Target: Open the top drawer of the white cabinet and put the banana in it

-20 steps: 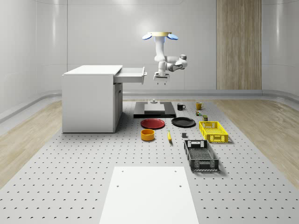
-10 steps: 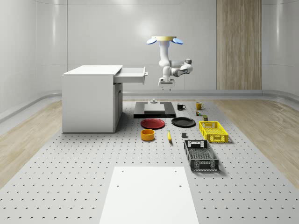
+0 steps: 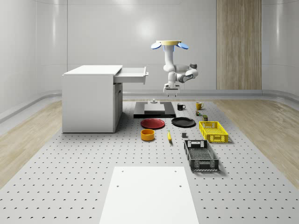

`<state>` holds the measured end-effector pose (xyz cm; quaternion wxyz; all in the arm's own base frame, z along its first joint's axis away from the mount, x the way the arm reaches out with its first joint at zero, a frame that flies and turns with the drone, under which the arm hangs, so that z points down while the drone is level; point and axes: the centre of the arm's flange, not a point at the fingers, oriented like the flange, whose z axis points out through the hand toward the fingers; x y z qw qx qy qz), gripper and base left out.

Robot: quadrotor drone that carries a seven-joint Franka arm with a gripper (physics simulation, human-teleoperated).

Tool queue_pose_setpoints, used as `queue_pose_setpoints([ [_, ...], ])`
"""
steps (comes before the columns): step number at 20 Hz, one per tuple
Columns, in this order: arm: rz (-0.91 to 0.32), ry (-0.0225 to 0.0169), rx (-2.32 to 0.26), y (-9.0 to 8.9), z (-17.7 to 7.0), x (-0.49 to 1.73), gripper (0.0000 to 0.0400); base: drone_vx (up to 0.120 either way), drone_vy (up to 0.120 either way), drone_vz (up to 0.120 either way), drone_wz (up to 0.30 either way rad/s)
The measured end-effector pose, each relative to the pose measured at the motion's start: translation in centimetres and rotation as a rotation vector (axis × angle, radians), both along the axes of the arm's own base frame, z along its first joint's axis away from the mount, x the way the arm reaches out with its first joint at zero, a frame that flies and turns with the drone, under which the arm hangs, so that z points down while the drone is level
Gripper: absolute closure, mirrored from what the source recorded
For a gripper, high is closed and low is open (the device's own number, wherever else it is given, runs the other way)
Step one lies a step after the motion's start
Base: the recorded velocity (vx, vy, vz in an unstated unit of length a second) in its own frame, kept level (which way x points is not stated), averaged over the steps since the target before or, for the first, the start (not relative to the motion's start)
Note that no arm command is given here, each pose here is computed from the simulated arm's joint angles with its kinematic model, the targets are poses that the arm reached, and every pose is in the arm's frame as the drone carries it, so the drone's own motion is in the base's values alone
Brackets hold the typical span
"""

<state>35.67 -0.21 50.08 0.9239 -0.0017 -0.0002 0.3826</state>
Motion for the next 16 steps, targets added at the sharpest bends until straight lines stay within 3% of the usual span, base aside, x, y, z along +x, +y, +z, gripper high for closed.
queue_pose_setpoints([
  [16, 0.000, 0.0000, 0.001, 0.01, 0.00, 0.00, 0.0000, 0.120, 0.003, 0.000, 0.000],
])
